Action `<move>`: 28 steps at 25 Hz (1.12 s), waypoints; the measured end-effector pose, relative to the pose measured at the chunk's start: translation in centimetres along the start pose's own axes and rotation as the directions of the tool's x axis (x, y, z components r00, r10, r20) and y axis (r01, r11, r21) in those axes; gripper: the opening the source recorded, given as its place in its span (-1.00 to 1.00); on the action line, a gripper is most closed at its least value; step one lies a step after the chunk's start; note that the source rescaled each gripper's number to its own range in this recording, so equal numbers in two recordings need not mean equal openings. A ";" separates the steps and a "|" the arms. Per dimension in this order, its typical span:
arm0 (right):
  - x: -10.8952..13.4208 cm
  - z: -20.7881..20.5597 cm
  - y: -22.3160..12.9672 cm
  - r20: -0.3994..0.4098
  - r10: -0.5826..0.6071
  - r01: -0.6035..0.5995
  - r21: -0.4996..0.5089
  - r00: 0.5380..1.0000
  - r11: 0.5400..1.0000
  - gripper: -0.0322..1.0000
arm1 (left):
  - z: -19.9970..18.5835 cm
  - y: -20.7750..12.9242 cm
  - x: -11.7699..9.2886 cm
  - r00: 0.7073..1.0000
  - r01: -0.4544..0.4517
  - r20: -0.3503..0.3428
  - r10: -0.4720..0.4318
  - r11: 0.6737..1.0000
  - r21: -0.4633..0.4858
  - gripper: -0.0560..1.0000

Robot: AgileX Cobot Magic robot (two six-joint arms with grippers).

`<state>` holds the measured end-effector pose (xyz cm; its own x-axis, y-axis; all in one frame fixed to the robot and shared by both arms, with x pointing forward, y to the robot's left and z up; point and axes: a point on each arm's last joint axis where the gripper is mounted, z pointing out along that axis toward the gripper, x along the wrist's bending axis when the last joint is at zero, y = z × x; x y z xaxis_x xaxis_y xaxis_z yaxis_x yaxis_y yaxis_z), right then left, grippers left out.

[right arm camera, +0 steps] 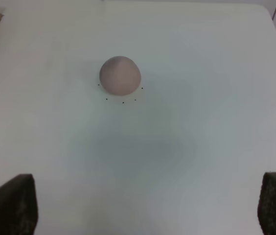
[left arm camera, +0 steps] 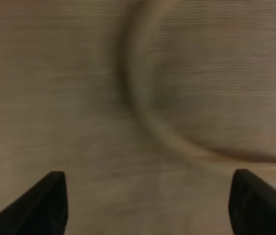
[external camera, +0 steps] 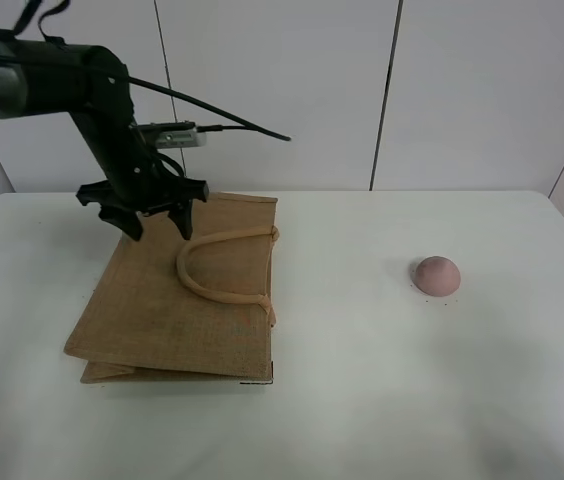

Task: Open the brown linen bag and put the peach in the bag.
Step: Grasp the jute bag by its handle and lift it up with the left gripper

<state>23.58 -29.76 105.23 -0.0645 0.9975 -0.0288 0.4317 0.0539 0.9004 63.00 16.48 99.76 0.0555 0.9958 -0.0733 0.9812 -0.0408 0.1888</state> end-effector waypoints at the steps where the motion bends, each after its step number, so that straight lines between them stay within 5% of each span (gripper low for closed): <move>1: 0.0 0.0 0.0 0.000 0.000 0.000 0.000 1.000 1.000 1.00 | 0.6 0.1 -0.8 1.000 -0.012 0.005 0.012 1.000 0.000 0.97; 7: 0.0 0.0 0.0 0.000 0.000 0.000 0.000 1.000 1.000 1.00 | 4.0 1.4 -2.0 1.000 -0.028 -0.003 0.028 1.000 0.014 0.97; 28: 0.0 0.0 0.0 0.000 0.000 0.000 0.000 1.000 1.000 1.00 | 10.7 2.2 -0.3 0.998 -0.016 -0.057 0.020 0.998 0.056 0.97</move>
<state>23.58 -29.76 105.23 -0.0645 0.9975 -0.0288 0.4317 0.0539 0.9004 67.10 15.18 89.69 0.0642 0.9978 -0.0140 0.9889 -0.0617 0.1351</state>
